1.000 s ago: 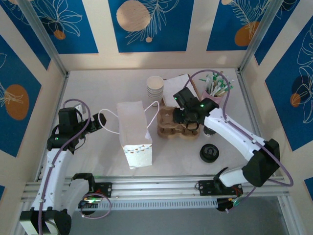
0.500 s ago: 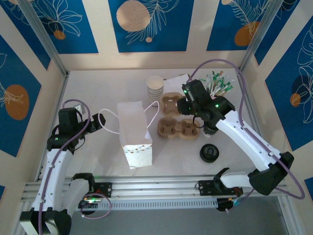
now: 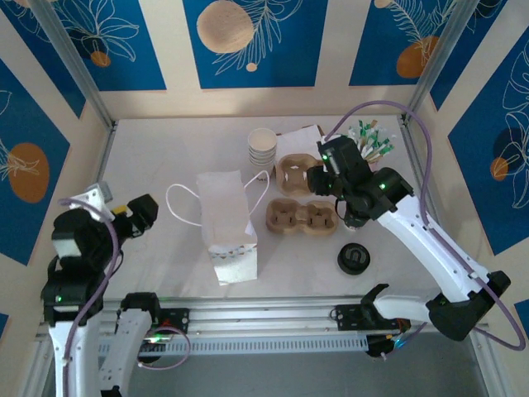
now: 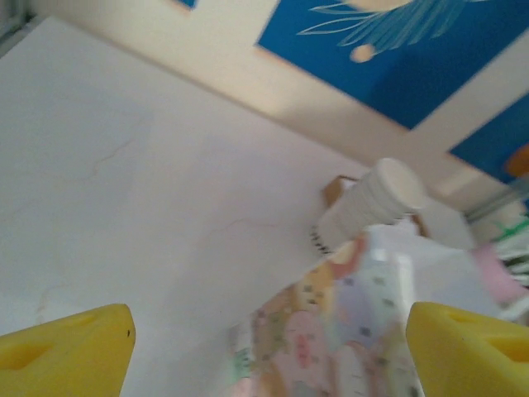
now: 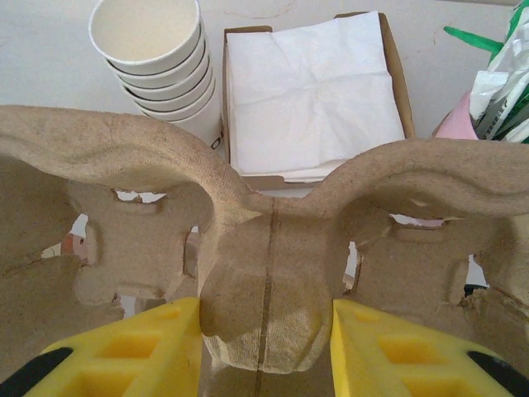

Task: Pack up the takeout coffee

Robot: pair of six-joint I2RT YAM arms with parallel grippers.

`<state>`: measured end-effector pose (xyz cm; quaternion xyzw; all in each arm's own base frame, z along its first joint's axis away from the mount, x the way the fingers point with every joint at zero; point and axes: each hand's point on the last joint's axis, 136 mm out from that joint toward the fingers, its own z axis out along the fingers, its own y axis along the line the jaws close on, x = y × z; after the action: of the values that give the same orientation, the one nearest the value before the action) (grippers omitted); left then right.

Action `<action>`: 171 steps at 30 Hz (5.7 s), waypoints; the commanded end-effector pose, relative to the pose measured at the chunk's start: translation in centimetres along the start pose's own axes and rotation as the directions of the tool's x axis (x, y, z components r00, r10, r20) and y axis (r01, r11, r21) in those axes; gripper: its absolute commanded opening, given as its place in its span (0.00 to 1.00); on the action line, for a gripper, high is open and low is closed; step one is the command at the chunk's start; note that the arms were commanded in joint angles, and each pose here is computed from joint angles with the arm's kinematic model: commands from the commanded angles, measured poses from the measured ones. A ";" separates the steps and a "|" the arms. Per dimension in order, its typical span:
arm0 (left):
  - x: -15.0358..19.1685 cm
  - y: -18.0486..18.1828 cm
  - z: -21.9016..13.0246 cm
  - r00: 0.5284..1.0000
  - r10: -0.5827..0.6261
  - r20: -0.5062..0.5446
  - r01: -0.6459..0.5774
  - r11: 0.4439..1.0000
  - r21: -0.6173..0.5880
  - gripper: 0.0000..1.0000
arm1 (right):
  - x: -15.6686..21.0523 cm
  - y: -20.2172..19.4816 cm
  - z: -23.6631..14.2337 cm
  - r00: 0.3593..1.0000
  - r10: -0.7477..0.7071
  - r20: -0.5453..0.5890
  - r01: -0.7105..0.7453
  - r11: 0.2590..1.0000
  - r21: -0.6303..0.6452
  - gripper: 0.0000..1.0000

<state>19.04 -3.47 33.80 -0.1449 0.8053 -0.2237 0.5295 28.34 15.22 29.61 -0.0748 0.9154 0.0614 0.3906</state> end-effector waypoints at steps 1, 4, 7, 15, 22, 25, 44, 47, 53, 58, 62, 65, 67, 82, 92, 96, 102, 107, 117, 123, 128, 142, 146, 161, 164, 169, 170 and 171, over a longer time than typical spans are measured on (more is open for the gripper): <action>1.5 -3.1 -0.8 0.993 -0.042 -0.113 0.060 0.985 0.163 0.85 | -0.2 -0.1 -1.1 1.000 -0.011 0.025 0.011 1.000 -0.013 0.43; 1.8 -4.8 -0.4 0.983 -0.060 -0.176 0.103 0.963 0.248 0.85 | -0.1 0.0 -1.4 1.000 -0.002 0.026 0.002 1.000 -0.025 0.43; 2.9 -5.8 0.5 0.965 -0.055 -0.258 0.137 0.939 0.315 0.83 | 0.2 0.1 -1.3 1.000 0.004 0.022 -0.004 0.999 -0.037 0.43; 6.0 -4.8 2.8 0.919 -0.013 -0.393 0.129 0.954 0.270 0.84 | 0.4 0.7 -0.5 1.000 0.003 0.005 -0.003 0.999 -0.054 0.42; 8.0 -5.6 4.6 0.881 0.080 -0.467 0.043 0.968 0.248 0.83 | 0.6 0.8 -0.3 1.000 -0.008 -0.010 0.008 0.999 -0.048 0.42; 9.2 -5.8 5.5 0.851 0.143 -0.505 -0.030 0.974 0.225 0.81 | 0.6 0.7 -0.3 1.000 -0.014 -0.010 0.014 0.999 -0.046 0.42; 10.7 -5.7 6.8 0.770 0.283 -0.572 -0.209 0.959 0.192 0.41 | 1.0 0.2 -1.0 1.000 -0.026 -0.012 0.026 0.999 -0.039 0.42; 10.4 -5.7 6.8 0.768 0.292 -0.571 -0.226 0.956 0.186 0.33 | 1.2 0.2 -1.1 0.999 -0.027 -0.018 0.026 0.999 -0.039 0.42; 9.5 -5.9 6.3 0.769 0.322 -0.552 -0.262 0.947 0.188 0.15 | 1.5 0.1 -0.9 0.999 -0.025 -0.025 0.024 0.999 -0.035 0.43; 9.3 -6.6 5.8 0.763 0.368 -0.531 -0.275 0.929 0.249 0.03 | 1.4 0.1 -1.0 0.999 -0.027 -0.019 0.026 0.999 -0.034 0.42; 9.2 -7.9 5.4 0.752 0.414 -0.512 -0.275 0.904 0.327 0.00 | 1.3 -0.1 -1.3 0.999 -0.031 -0.013 0.031 0.999 -0.033 0.42; 8.7 -8.4 4.9 0.746 0.451 -0.490 -0.298 0.884 0.360 0.00 | 1.3 -0.3 -1.5 1.000 -0.030 -0.006 0.030 0.999 -0.024 0.42; 8.2 -8.8 4.5 0.738 0.485 -0.469 -0.321 0.864 0.389 0.00 | 1.2 -0.5 -1.6 1.000 -0.030 -0.003 0.029 0.999 -0.021 0.42; 8.7 -12.1 1.3 0.602 0.625 -0.497 -0.276 0.747 0.605 0.00 | 1.2 -2.9 -3.1 1.000 0.001 0.005 -0.001 0.999 0.054 0.42; 8.9 -13.5 -0.6 0.579 0.685 -0.442 -0.243 0.662 0.709 0.00 | 0.7 -3.7 -4.3 0.999 0.030 0.013 -0.031 0.998 0.063 0.42; 9.9 -14.0 0.0 0.532 0.723 -0.441 -0.233 0.626 0.745 0.00 | 0.6 -4.0 -4.9 0.999 0.045 0.028 -0.046 0.997 0.062 0.42; 10.9 -14.9 1.5 0.485 0.775 -0.406 -0.260 0.571 0.779 0.00 | 0.5 -4.3 -5.5 0.997 0.058 0.042 -0.061 0.996 0.062 0.42; 12.5 -15.9 3.0 0.401 0.841 -0.364 -0.288 0.492 0.821 0.00 | 0.3 -4.1 -5.9 0.997 0.063 0.047 -0.065 0.997 0.045 0.42; 13.6 -17.8 6.4 0.302 0.916 -0.263 -0.396 0.372 0.840 0.00 | 0.3 -3.9 -6.7 0.997 0.069 0.033 -0.070 0.997 0.015 0.42; 13.5 -18.2 7.7 0.314 0.916 -0.248 -0.424 0.369 0.827 0.13 | 0.1 -1.9 -8.1 0.994 0.106 0.015 -0.103 0.988 -0.117 0.42; 12.8 -17.5 8.0 0.341 0.912 -0.226 -0.487 0.377 0.788 0.72 | -0.4 -0.3 -9.5 0.992 0.124 0.011 -0.119 0.970 -0.211 0.40; 5.8 -16.8 4.8 0.686 0.704 -0.187 -0.515 0.650 0.559 1.00 | -2.0 7.5 -13.5 0.997 0.076 -0.021 -0.077 0.860 -0.505 0.39; 5.9 -14.7 4.2 0.758 0.612 -0.224 -0.456 0.743 0.489 0.99 | -2.4 9.9 -14.6 0.996 0.077 -0.034 -0.082 0.808 -0.584 0.39; 5.0 -6.6 2.9 0.888 0.391 -0.242 -0.362 0.919 0.155 0.79 | 0.3 18.3 -14.7 0.978 -0.040 -0.203 -0.112 0.722 -0.682 0.38; 5.7 -6.9 2.7 0.887 0.389 -0.249 -0.348 0.917 0.195 0.79 | 0.8 19.2 -13.9 0.972 -0.051 -0.230 -0.121 0.729 -0.673 0.38; 6.4 -7.0 2.5 0.877 0.400 -0.267 -0.347 0.910 0.227 0.79 | 1.7 19.8 -12.3 0.962 -0.039 -0.269 -0.152 0.742 -0.653 0.38; 6.6 -6.9 2.5 0.874 0.403 -0.272 -0.349 0.910 0.226 0.80 | 1.9 19.8 -12.2 0.961 -0.036 -0.275 -0.159 0.741 -0.653 0.38; 6.8 -6.8 2.6 0.869 0.408 -0.279 -0.354 0.908 0.224 0.80 | 2.0 19.9 -12.0 0.959 -0.033 -0.281 -0.167 0.736 -0.656 0.38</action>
<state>18.90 -12.56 31.36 0.0975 0.8710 -0.1902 0.4424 15.20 32.15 37.25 -0.1941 0.8836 0.3692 0.2128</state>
